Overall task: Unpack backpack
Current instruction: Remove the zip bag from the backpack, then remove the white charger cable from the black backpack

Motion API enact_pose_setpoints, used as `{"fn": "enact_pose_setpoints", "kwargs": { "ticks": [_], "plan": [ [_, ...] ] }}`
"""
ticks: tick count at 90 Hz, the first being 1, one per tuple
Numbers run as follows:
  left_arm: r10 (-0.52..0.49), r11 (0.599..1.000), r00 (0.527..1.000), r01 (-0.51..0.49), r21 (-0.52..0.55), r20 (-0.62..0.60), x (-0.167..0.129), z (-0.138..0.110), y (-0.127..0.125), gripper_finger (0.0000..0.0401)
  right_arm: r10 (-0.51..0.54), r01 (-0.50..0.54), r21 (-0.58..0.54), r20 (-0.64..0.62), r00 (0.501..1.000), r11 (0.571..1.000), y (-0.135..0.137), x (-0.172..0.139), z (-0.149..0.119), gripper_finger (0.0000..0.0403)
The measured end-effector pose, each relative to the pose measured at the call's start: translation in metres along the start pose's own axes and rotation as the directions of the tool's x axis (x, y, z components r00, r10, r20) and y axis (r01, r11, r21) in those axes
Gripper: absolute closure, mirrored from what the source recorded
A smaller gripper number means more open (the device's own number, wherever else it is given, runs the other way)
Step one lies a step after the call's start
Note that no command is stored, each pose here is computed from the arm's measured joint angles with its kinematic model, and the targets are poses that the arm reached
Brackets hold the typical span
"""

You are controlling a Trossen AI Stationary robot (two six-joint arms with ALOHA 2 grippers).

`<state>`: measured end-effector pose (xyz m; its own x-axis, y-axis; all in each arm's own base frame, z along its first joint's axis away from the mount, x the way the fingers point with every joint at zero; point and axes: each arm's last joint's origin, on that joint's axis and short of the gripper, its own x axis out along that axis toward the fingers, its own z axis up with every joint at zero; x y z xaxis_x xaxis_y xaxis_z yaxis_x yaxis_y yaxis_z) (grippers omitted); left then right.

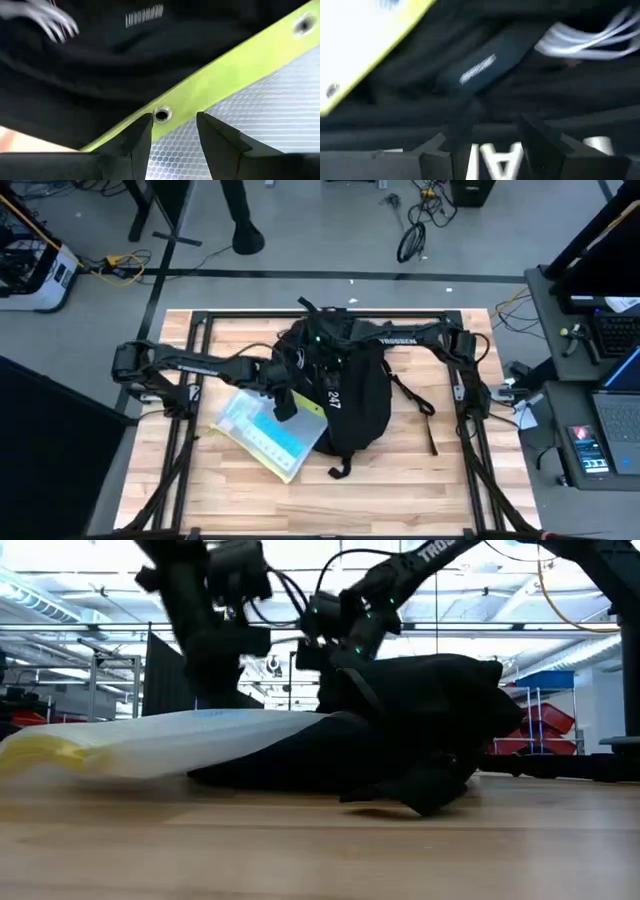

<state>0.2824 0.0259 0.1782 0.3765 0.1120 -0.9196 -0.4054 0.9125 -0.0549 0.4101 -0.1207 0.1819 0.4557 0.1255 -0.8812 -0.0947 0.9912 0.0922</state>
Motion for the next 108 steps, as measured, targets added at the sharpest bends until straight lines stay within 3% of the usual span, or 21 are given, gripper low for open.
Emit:
{"fn": "enact_pose_setpoints", "kwargs": {
  "ticks": [16,32,42,51,61,82,94,108],
  "plan": [
    [0.024,0.997,0.995,-0.031,-0.065,-0.095,0.021,-0.033,-0.001,0.0258,0.005,0.000,0.035,-0.159,0.987,0.999,-0.004,0.011,-0.032,0.0259],
    [0.042,0.998,0.986,-0.050,-0.048,-0.159,0.025,-0.061,-0.012,0.0258,0.018,0.008,0.082,-0.312,0.950,0.997,-0.009,-0.004,-0.051,0.0259],
    [0.043,0.999,0.984,-0.048,-0.026,-0.174,0.022,-0.063,-0.018,0.0258,-0.035,0.060,0.071,-0.319,0.947,0.996,-0.010,-0.018,-0.050,0.0259],
    [0.016,0.999,0.989,-0.021,-0.029,-0.145,0.012,-0.050,-0.021,0.0258,-0.070,0.086,0.054,-0.254,0.965,0.995,-0.008,-0.034,-0.043,0.0259],
    [-0.028,1.000,0.999,0.027,-0.011,-0.018,-0.014,-0.018,-0.026,0.0258,-0.115,0.121,0.028,-0.146,0.983,0.992,-0.004,-0.055,-0.032,0.0259],
    [-0.029,0.988,0.975,-0.005,0.154,0.220,-0.061,0.045,-0.022,0.0258,-0.212,0.214,-0.006,0.108,0.971,0.977,-0.005,-0.084,-0.009,0.0259],
    [-0.012,0.969,0.964,-0.054,0.239,0.265,-0.072,0.066,0.006,0.0258,-0.239,0.246,-0.012,0.192,0.952,0.969,-0.008,-0.085,-0.001,0.0259],
    [-0.070,0.987,0.973,0.036,0.156,0.221,-0.063,0.074,0.057,0.0258,-0.258,0.266,0.000,0.238,0.936,0.964,-0.015,-0.081,0.003,0.0256]
  ]
}}
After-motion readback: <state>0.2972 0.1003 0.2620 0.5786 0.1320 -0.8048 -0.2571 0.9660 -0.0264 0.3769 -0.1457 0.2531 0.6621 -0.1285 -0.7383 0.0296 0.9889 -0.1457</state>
